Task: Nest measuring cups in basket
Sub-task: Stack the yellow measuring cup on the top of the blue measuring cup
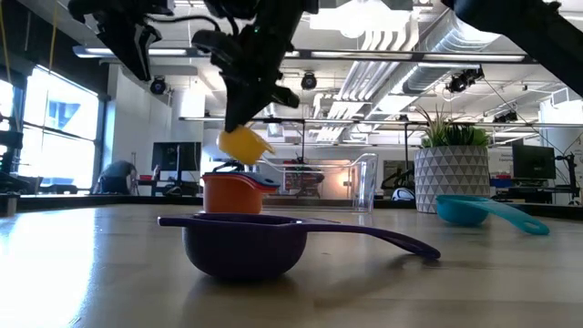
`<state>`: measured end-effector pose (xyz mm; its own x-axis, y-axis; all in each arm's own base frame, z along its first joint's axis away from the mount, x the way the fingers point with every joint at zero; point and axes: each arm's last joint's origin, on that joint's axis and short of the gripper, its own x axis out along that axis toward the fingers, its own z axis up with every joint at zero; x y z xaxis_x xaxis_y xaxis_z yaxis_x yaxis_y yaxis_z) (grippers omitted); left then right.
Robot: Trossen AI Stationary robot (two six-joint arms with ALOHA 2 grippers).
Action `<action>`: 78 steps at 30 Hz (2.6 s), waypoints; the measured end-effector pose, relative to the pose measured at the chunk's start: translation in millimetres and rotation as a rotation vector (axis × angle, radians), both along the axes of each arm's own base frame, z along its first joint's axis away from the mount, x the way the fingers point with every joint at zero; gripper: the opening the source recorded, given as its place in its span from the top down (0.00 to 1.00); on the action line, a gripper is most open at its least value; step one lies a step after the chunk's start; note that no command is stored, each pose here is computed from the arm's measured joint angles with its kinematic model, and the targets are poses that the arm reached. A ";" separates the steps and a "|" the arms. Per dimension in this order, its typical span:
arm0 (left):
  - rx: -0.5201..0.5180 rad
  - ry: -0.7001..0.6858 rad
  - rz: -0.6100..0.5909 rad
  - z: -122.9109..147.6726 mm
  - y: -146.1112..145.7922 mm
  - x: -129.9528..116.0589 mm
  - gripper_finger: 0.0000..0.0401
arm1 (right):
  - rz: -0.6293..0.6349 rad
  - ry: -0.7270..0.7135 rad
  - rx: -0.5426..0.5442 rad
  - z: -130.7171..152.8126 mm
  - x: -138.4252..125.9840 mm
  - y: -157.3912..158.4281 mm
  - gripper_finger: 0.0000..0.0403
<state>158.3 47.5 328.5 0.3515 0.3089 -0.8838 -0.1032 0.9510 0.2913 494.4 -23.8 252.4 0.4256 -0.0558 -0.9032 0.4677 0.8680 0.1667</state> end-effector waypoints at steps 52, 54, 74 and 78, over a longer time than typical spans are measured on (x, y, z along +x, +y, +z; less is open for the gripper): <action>-0.011 -0.009 0.029 0.0 0.0 -0.2 0.82 | -0.324 0.332 -0.039 -35.4 -20.5 0.0 0.80; -0.012 -0.008 0.029 0.0 -0.1 -0.3 0.82 | -0.323 0.351 -0.036 -40.4 -20.0 0.2 0.80; -0.025 -0.011 0.033 -0.3 -0.4 -0.3 0.82 | -0.264 0.380 0.116 -49.4 -16.9 5.1 0.80; -0.025 -0.011 0.033 -0.3 -0.4 -0.4 0.82 | -0.294 0.388 0.120 -49.4 -17.9 5.8 0.80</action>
